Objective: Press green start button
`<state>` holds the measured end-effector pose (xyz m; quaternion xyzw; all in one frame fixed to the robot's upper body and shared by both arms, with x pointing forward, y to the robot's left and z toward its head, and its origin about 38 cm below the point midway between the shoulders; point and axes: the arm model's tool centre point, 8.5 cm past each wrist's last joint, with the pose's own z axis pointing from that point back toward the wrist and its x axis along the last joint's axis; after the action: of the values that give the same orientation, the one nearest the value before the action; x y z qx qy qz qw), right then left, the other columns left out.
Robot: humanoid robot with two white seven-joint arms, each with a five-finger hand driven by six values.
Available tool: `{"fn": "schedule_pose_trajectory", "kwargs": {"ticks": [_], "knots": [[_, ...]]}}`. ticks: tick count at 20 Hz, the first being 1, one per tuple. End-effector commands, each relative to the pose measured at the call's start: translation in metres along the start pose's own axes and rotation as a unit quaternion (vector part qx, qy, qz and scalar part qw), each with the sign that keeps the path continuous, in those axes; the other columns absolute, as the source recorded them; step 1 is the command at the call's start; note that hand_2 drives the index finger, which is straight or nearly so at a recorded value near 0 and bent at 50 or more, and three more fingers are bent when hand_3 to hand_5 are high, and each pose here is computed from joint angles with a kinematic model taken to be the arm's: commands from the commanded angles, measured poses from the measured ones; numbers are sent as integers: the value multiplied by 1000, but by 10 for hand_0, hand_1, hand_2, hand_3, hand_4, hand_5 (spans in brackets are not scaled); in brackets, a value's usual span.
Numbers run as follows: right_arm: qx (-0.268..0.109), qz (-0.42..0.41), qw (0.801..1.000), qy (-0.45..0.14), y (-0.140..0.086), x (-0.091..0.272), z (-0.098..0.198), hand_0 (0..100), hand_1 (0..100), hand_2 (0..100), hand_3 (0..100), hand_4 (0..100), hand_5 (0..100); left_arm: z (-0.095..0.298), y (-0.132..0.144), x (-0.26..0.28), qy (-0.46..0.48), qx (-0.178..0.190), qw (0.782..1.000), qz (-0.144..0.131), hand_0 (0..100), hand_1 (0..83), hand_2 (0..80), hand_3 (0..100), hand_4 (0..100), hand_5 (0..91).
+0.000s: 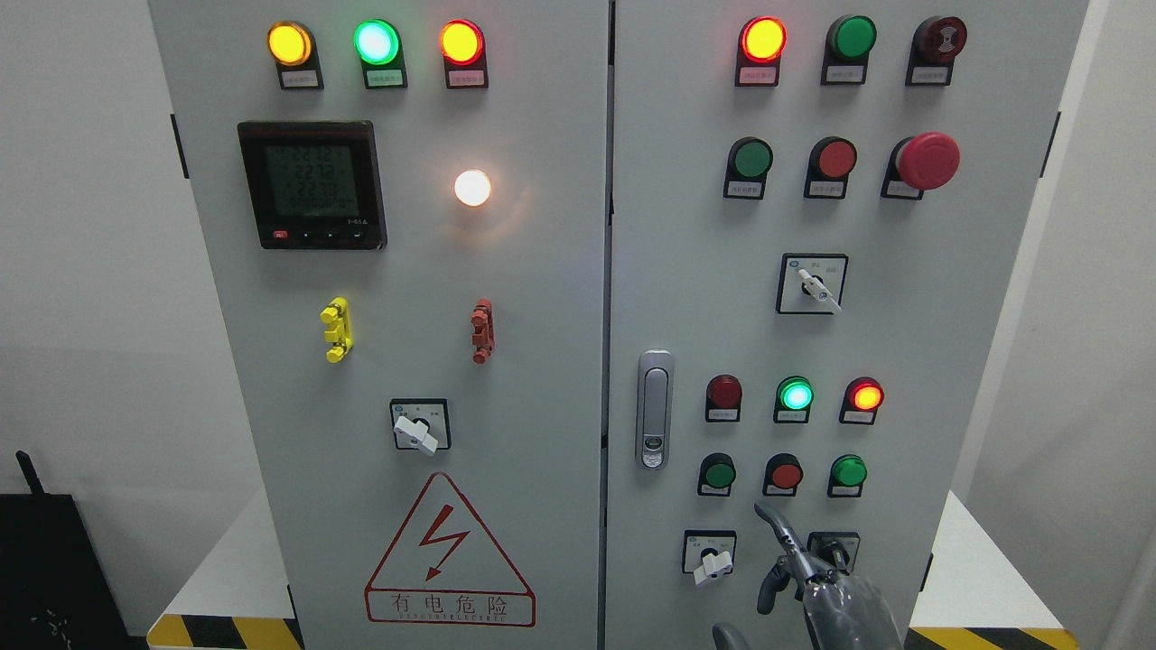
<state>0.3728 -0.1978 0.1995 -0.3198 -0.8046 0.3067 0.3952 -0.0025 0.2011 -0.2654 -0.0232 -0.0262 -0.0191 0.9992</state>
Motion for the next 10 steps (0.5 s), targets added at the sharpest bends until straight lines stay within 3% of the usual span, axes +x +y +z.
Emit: {"fn": "schedule_pose_trajectory", "kwargs": {"ticks": [1,10], "knots": [[15,9,1000,12,10,-10,-7,83,84,0,770,682,684,0,0,0,0,0,1000,0,120,556,0,0,0,0],[19,13,1000,2,13,-6,-20,75,83,0,774,685,684,0,0,-1,0,0,1000,0,120,556,0,0,0,0]]}}
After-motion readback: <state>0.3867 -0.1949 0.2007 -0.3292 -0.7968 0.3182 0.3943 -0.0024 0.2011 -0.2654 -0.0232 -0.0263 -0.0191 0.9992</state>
